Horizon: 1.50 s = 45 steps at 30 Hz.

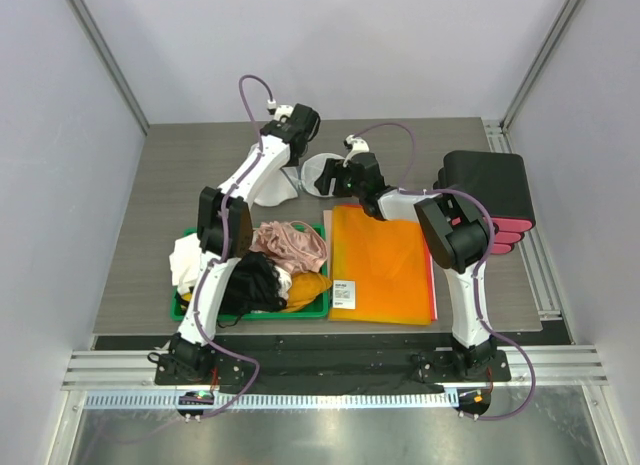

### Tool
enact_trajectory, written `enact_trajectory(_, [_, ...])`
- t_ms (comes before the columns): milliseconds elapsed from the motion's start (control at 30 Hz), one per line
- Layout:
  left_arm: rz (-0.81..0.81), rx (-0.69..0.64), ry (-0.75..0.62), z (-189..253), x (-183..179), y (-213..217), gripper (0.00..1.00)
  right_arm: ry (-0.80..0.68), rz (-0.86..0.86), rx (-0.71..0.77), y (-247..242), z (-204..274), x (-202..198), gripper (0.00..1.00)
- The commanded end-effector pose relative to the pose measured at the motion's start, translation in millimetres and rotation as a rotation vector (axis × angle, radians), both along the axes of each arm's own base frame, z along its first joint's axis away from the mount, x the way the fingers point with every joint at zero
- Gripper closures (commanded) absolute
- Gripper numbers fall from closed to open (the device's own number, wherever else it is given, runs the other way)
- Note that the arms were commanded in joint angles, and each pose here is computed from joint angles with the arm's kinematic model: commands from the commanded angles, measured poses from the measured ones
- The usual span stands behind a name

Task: Place the bra in the laundry bag and zip it closed

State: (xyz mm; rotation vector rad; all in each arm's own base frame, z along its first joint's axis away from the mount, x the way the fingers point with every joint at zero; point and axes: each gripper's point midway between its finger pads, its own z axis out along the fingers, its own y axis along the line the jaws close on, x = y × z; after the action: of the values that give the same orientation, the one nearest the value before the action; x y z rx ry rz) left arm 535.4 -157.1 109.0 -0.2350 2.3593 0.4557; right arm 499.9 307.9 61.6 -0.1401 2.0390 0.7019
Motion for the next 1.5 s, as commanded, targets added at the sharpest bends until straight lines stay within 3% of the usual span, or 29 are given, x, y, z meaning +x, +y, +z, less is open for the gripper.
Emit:
enact_trajectory(0, [0.039, 0.035, -0.084, 22, 11, 9, 0.51, -0.073, -0.019, 0.04, 3, 35, 14, 0.24])
enact_trajectory(67, [0.038, 0.049, -0.094, 23, 13, 11, 0.56, -0.073, -0.018, 0.043, 4, 36, 15, 0.24])
enact_trajectory(200, [0.03, 0.094, -0.122, 36, 16, 15, 0.87, -0.059, -0.039, 0.029, 0, 32, 19, 0.24])
enact_trajectory(267, [0.009, 0.092, -0.129, 43, 16, 12, 0.99, -0.03, -0.047, 0.024, -1, 22, 21, 0.24])
enact_trajectory(300, [0.009, 0.081, -0.151, 56, 14, 12, 1.0, -0.028, -0.051, 0.026, 1, 23, 23, 0.23])
enact_trajectory(367, [-0.011, 0.07, -0.155, 63, 7, 7, 1.0, 0.004, -0.057, 0.021, 1, 11, 25, 0.23])
enact_trajectory(433, [-0.053, -0.028, -0.237, 100, 0, -5, 1.0, 0.006, -0.06, 0.028, 4, 13, 30, 0.23])
enact_trajectory(467, [-0.075, -0.039, -0.193, 80, -11, -5, 1.0, 0.023, -0.06, 0.026, 5, 8, 29, 0.23])
enact_trajectory(500, [-0.104, -0.094, -0.205, 81, -15, -12, 1.0, 0.023, -0.058, 0.031, 7, 10, 31, 0.24])
enact_trajectory(533, [-0.164, -0.207, -0.305, 118, -16, -27, 1.0, 0.028, -0.059, 0.034, 7, 8, 31, 0.24])
enact_trajectory(567, [-0.199, -0.23, -0.261, 93, -28, -29, 1.0, 0.039, -0.061, 0.044, 8, 6, 31, 0.24])
enact_trajectory(600, [-0.245, -0.271, -0.284, 99, -32, -35, 1.0, 0.04, -0.056, 0.048, 9, 6, 31, 0.24])
enact_trajectory(633, [-0.299, -0.345, -0.395, 130, -29, -45, 1.0, 0.042, -0.053, 0.05, 10, 5, 31, 0.25])
enact_trajectory(667, [-0.372, -0.394, -0.351, 109, -42, -56, 1.0, 0.044, -0.05, 0.054, 11, 5, 31, 0.26])
enact_trajectory(800, [-0.467, -0.487, -0.439, 118, -54, -65, 1.0, 0.051, -0.04, 0.066, 14, 5, 30, 0.3])
enact_trajectory(1067, [-0.432, -0.384, -0.39, 94, -49, -49, 1.0, -0.04, 0.011, 0.138, 17, 66, 20, 0.3])
enact_trajectory(1233, [-0.388, -0.364, -0.406, 99, -48, -40, 1.0, -0.066, 0.101, 0.155, 29, 68, 7, 0.34])
enact_trajectory(1367, [-0.128, -0.263, -0.364, 95, -50, 4, 0.99, -0.071, 0.078, 0.114, 23, 61, 7, 0.35])
enact_trajectory(1467, [-0.037, -0.199, -0.294, 92, -48, 34, 0.97, -0.074, 0.07, 0.097, 19, 59, 5, 0.34])
